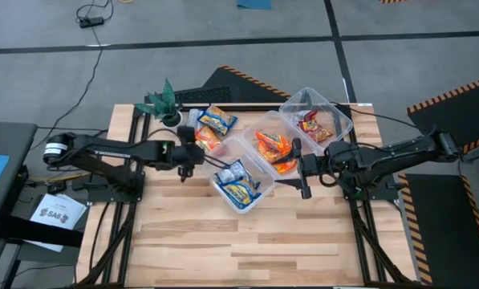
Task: Sort Maruchan noodles
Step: Put the orange noodle pack into the middle transparent bin
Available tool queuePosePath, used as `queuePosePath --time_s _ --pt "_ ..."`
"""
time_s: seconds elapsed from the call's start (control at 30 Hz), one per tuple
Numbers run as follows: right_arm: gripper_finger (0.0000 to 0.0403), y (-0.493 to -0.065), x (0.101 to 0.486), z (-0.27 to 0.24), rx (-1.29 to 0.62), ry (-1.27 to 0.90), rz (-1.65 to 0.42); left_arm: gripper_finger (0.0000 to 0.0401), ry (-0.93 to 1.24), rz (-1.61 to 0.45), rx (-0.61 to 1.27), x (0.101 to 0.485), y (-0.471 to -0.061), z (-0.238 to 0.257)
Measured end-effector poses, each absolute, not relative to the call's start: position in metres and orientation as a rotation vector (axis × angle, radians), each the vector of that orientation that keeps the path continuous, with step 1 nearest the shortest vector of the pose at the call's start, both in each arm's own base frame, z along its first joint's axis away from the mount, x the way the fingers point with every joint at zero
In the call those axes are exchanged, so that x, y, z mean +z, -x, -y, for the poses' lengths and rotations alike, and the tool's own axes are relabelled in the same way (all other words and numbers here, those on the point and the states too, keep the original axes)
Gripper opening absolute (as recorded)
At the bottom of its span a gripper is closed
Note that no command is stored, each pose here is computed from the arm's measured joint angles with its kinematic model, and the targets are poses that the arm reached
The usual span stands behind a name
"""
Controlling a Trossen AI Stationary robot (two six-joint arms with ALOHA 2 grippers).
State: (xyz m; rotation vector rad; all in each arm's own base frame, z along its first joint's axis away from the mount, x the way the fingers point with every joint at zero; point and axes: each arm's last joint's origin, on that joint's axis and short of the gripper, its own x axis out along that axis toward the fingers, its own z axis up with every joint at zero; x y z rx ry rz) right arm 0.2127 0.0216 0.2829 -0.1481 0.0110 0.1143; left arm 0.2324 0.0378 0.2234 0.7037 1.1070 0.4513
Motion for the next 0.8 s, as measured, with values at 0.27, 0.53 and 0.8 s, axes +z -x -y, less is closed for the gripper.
queuePosePath --time_s 0.27,0.53,0.8 --pt "0.0280 -0.213 0.283 -0.019 0.090 0.121 -0.015 0.0274 -0.682 -1.151 0.405 0.217 -0.229 -0.065" --pt "0.0280 -0.213 0.282 -0.018 0.086 0.115 -0.020 0.0274 -0.647 -1.265 0.344 0.183 -0.231 -0.090" --pt "0.0280 -0.213 0.281 -0.016 0.077 0.114 -0.035 0.0274 -0.604 -1.234 0.355 0.166 -0.241 -0.113"
